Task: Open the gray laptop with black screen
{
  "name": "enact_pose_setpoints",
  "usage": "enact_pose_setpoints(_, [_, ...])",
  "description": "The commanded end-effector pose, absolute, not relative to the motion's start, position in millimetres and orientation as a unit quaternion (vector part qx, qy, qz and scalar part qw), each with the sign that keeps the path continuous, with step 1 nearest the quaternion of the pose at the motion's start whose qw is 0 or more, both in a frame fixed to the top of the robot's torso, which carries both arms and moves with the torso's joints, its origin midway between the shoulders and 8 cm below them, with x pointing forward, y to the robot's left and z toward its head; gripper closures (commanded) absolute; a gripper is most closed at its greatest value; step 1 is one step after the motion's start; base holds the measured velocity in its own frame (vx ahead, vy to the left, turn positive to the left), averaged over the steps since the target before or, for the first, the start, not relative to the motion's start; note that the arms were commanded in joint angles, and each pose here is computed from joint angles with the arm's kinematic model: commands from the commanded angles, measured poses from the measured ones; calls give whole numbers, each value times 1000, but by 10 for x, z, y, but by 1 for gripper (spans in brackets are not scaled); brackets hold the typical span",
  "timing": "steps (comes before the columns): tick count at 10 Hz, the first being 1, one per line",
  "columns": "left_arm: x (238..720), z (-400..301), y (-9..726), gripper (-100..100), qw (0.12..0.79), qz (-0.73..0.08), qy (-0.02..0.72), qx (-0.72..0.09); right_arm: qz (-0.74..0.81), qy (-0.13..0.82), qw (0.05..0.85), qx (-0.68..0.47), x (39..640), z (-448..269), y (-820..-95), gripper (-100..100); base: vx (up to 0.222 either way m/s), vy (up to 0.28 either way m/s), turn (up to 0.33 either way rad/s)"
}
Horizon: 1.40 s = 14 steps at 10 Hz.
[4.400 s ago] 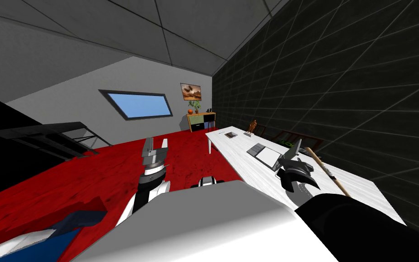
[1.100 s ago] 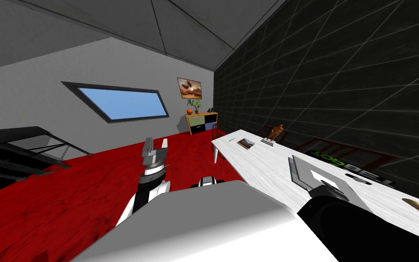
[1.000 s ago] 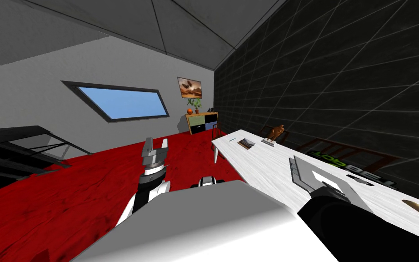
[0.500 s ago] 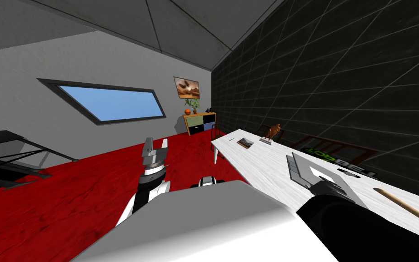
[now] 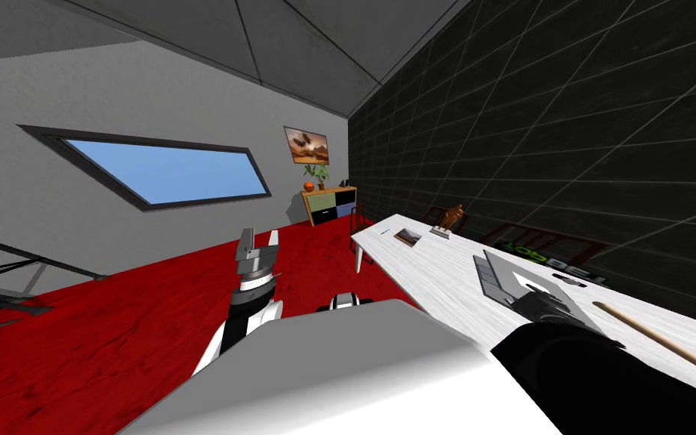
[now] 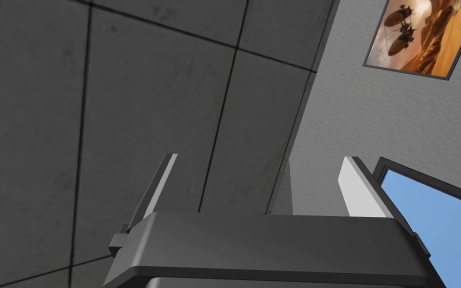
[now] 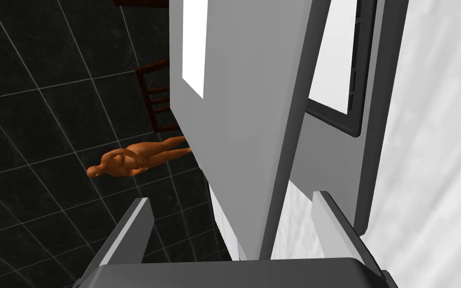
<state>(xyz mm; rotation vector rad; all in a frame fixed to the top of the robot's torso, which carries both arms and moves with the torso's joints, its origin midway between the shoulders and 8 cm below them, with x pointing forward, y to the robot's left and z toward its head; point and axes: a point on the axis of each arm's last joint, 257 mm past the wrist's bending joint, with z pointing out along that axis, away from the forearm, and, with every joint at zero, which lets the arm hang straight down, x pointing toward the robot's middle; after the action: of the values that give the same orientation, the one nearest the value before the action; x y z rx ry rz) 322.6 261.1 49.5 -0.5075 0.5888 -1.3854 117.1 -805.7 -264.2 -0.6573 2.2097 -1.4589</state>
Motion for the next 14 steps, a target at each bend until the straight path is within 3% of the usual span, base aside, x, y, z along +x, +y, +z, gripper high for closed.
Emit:
enact_pose_setpoints(1, [3226,495,2611,0,701,-622,264,-228,-513,799,199,-243,1026,-2757,-8114,-100,6,6,16])
enact_pose_setpoints(2, [3226,495,2611,0,701,-622,264,-228,-512,802,192,-240,948,-2791,-8142,-100,-3,-11,5])
enact_pose_setpoints(3, [3226,495,2611,0,701,-622,264,-228,-524,784,217,-252,1258,-2543,-8248,-100,40,58,-209])
enact_pose_setpoints(6, [3226,495,2611,0,701,-622,264,-228,-516,794,209,-245,1050,-2636,-8317,-100,30,53,-21])
enact_pose_setpoints(7, [3226,495,2611,0,701,-622,264,-228,-532,772,236,-254,1356,-2328,-8427,-100,45,60,-184])
enact_pose_setpoints(9, [3226,495,2611,0,701,-622,264,-228,-528,780,229,-247,1150,-2418,-8488,-100,42,64,-59])
enact_pose_setpoints(10, [3226,495,2611,0,701,-622,264,-228,-548,756,254,-255,1449,-2075,-8595,-100,43,102,-164])
enact_pose_setpoints(12, [3226,495,2611,0,701,-622,264,-228,-546,761,250,-246,1240,-2141,-8650,-100,40,63,-56])
enact_pose_setpoints(14, [3226,495,2611,0,701,-622,264,-228,-570,734,274,-247,1442,-1766,-8772,-100,39,82,-132])
